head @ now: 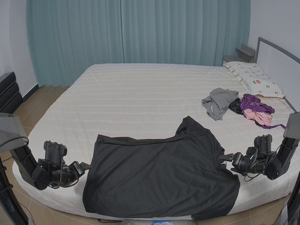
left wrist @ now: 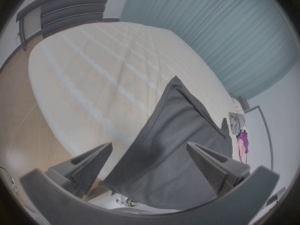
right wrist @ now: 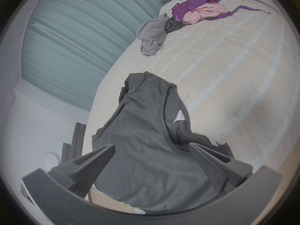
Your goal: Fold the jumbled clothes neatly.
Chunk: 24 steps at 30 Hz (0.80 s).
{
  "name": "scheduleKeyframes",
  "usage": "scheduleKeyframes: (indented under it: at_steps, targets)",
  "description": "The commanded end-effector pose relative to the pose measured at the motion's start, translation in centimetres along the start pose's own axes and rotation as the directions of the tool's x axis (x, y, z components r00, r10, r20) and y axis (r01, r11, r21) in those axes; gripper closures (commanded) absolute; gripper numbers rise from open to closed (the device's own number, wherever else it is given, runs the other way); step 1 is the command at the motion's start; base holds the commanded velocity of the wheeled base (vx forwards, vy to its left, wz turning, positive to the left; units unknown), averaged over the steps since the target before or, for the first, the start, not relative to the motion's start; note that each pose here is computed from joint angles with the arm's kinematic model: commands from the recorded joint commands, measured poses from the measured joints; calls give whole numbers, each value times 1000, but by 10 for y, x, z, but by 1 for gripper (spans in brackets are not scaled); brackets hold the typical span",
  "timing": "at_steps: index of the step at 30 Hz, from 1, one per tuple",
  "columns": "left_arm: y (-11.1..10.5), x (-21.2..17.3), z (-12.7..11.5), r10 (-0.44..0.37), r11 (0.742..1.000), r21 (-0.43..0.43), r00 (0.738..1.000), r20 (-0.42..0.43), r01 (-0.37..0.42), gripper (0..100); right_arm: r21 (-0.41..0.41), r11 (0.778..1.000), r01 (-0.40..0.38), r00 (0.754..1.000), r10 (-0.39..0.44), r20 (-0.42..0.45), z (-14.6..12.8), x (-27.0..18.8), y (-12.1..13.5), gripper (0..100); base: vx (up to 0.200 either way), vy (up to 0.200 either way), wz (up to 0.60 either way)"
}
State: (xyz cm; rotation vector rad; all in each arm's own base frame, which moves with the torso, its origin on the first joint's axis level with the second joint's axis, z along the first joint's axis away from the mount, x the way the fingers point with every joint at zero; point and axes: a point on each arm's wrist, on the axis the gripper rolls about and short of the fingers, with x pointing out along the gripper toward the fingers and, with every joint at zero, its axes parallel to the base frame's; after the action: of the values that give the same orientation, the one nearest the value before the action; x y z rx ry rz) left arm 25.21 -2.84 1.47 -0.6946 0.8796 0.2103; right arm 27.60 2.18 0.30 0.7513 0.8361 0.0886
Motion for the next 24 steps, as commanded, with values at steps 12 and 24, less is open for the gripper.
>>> scheduleKeyframes:
  at_steps: [12,24]
  targets:
    - [-1,0,-3,-3,1000,9,1000,-8,3,0,-1,1000,-4,1000,4,-5,-1,1,2,0,0,0,0]
    - [-20,8,16,-62,998,-18,997,50,63,0,-3,1000,-8,1000,8,-5,-1,2,3,0,0,0,0]
